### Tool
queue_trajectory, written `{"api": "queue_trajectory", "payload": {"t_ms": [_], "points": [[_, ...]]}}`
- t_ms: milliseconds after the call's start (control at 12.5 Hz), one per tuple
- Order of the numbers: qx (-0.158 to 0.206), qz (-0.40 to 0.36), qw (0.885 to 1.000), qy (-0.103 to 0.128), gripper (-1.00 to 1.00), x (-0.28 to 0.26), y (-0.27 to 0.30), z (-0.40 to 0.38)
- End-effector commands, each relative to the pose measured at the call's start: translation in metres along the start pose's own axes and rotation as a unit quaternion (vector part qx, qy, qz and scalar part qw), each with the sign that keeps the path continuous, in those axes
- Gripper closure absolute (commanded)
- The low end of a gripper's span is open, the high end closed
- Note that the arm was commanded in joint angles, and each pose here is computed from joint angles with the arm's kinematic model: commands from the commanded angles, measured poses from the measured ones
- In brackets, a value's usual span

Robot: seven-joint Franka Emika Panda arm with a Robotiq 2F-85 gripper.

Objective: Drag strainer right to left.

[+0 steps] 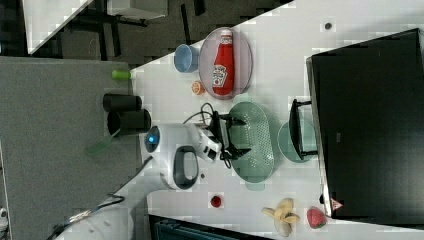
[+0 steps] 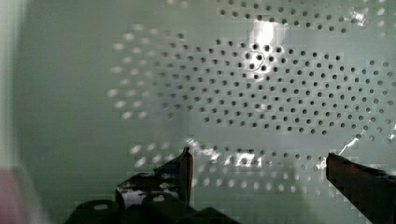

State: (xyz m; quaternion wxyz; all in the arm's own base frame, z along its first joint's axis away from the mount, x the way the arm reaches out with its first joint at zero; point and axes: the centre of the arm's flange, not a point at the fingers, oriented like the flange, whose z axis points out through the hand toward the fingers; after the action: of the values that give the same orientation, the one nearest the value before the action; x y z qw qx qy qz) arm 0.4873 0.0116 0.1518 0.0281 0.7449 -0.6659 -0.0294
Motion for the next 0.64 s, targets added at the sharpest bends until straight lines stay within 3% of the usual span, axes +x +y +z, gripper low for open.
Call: {"api": "queue_trajectory", "payload": {"t_ms": [80, 640], "points": [[0.029, 0.038, 0.999, -0.008, -1.0, -0.029, -0.007, -0.014], [0.03, 0.02, 0.999, -0.03, -1.0, -0.093, -0.008, -0.018]]}}
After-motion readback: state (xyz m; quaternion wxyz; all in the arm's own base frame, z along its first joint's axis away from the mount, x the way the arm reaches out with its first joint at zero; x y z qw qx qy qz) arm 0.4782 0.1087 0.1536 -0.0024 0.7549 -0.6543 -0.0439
